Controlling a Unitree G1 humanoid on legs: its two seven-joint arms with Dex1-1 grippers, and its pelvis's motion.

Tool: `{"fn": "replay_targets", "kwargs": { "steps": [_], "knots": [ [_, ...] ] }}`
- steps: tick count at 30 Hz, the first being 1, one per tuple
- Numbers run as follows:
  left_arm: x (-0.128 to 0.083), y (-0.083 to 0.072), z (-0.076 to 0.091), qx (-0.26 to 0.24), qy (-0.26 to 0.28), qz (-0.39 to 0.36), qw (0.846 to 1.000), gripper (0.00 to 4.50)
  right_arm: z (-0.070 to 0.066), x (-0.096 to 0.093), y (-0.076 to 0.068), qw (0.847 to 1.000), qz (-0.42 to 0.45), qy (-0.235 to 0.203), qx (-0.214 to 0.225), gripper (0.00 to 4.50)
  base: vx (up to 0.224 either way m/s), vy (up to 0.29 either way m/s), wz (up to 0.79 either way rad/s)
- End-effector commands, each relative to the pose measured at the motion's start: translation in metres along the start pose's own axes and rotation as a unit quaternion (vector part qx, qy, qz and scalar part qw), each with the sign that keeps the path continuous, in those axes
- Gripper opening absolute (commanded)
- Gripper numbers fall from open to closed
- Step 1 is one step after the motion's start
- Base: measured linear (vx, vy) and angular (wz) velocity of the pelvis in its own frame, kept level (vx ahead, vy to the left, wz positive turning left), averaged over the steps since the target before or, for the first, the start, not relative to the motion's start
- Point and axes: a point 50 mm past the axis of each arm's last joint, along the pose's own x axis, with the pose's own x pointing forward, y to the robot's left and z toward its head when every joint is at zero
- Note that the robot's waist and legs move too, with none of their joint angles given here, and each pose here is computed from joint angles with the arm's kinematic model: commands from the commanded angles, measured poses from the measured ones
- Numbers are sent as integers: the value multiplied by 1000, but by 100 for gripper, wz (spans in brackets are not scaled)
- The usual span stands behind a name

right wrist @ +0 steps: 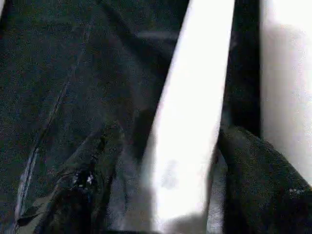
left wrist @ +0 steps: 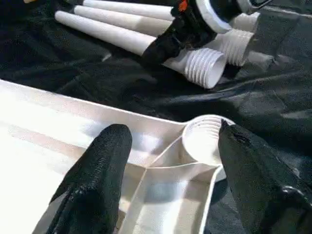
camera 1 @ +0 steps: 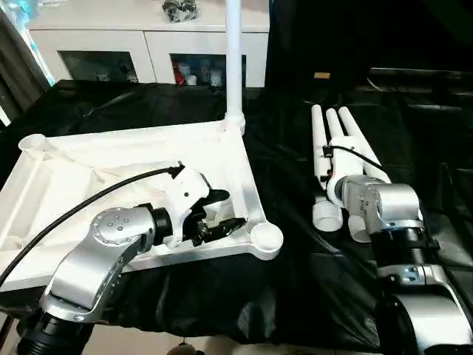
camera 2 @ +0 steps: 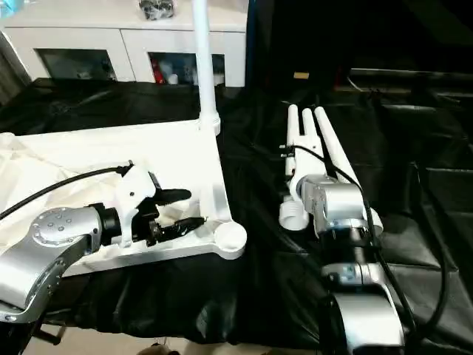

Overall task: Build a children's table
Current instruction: Pick table leg

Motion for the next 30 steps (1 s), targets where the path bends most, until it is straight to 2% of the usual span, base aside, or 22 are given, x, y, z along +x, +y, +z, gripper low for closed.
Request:
{"fn": "replay_targets", "kwargs": {
  "steps": [1, 4, 15, 20, 25, 28, 30],
  "knots": [
    [-2, -1, 3, 10, 3, -1, 1000, 322, 2, 2, 1, 1000, 10, 7, 17, 350, 0, 0, 0],
    [-2, 0, 3, 16, 4, 1, 1000, 325, 3, 5, 1, 1000, 13, 10, 24, 311, 0, 0, 0],
    [0, 6, 7, 27, 0, 6, 1000, 325, 1, 15, -1, 997, 32, 37, 66, 220, 0, 0, 0],
    [2, 15, 11, 49, -3, 38, 998, 325, 2, 18, -6, 994, 31, 35, 98, 189, 0, 0, 0],
    [5, 21, 14, 42, -12, 53, 998, 325, 2, 19, -9, 993, 28, 31, 112, 185, 0, 0, 0],
    [10, 27, 21, 22, -47, 72, 996, 325, 9, 18, -10, 991, 36, 7, 127, 184, 0, 0, 0],
    [15, 36, 28, -23, -76, 102, 992, 325, 24, 13, -9, 986, 68, -59, 137, 184, 0, 0, 0]
  ]
}}
